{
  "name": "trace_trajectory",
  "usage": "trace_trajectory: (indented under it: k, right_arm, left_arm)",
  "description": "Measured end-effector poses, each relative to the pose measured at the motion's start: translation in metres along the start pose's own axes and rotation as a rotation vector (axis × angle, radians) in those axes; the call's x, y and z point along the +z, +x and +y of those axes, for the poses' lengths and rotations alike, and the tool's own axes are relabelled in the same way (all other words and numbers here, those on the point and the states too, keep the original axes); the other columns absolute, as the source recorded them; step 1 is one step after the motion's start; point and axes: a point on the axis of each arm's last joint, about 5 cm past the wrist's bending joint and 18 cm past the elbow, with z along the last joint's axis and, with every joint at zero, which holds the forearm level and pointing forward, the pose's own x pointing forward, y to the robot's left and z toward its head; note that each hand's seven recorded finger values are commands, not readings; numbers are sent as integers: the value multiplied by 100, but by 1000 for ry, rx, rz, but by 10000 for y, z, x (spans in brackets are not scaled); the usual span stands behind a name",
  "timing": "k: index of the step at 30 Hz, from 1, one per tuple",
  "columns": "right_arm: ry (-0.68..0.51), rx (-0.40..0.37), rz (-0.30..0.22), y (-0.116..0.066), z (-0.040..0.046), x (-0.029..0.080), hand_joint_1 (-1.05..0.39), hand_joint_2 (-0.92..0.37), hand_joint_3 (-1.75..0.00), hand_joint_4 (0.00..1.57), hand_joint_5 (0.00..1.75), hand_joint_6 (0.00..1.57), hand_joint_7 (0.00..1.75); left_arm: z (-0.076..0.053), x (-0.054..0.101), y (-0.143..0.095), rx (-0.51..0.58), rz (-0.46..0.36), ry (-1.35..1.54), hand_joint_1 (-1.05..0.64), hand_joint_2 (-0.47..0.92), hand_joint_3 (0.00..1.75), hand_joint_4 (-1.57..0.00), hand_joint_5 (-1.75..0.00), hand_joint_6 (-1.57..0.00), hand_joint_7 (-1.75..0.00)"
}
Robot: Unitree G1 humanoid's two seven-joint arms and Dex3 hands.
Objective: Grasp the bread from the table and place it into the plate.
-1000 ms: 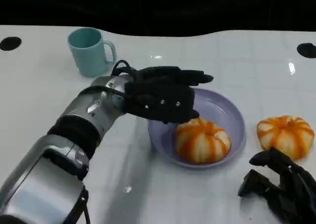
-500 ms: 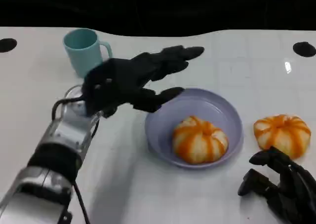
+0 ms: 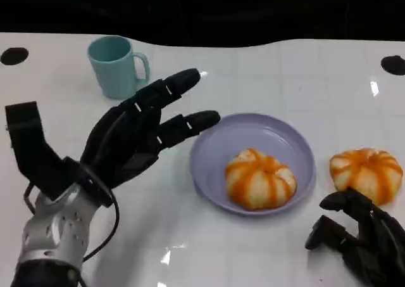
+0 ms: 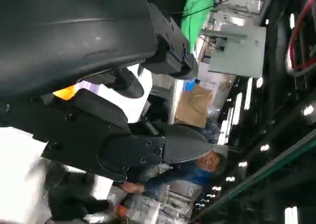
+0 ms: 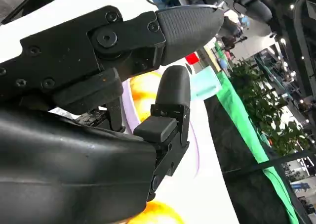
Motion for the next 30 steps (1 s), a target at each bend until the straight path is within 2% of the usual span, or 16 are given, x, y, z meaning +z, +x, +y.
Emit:
trace_trajectory:
  k: [1,2,4,6,8,9,10,14,21,30]
  right_arm:
    - [1,2,1,3,3,-1,-53,-92,-22,68,147,61,116]
    - [2,2,2,2,4,-2,-53,-92,-21,68,147,61,116]
    - [4,2,4,3,6,0,-53,-92,-20,68,145,62,115]
    - [7,-2,7,3,12,1,-54,-92,-19,69,145,62,114]
    - [8,-5,11,0,18,4,-54,-92,-19,69,145,62,114]
    - [8,-6,12,-4,20,3,-54,-92,-19,70,146,63,114]
    - [6,-4,12,-4,25,3,-54,-92,-19,70,146,63,114]
    - [6,-7,13,-15,25,-1,-53,-92,-20,70,148,64,114]
    - [5,-6,10,-19,31,-2,-53,-92,-21,69,147,64,112]
    - [5,-11,10,-43,32,-4,-52,-92,-23,68,147,63,111]
  left_arm:
    - [-9,3,-41,22,-13,-63,-63,92,53,-58,-120,-76,-22]
    - [-19,-7,-82,47,-22,-116,-59,92,57,-55,-144,-71,-52]
    - [-65,-51,-189,99,-37,-206,-56,92,57,-54,-164,-57,-101]
    - [-114,-114,-298,148,-29,-277,-54,92,55,-61,-172,-52,-130]
    - [-156,-157,-391,197,-14,-321,-53,92,55,-64,-174,-51,-140]
    - [-173,-173,-429,216,-12,-340,-54,92,53,-70,-174,-49,-156]
    - [-195,-175,-475,239,-10,-340,-54,92,52,-72,-175,-48,-164]
    - [-305,-203,-625,291,-7,-323,-54,92,52,-78,-175,-48,-174]
    - [-514,-351,-847,356,1,-302,-54,92,42,-84,-175,-55,-175]
    - [-557,-385,-905,398,-10,-236,-51,92,47,-81,-175,-56,-175]
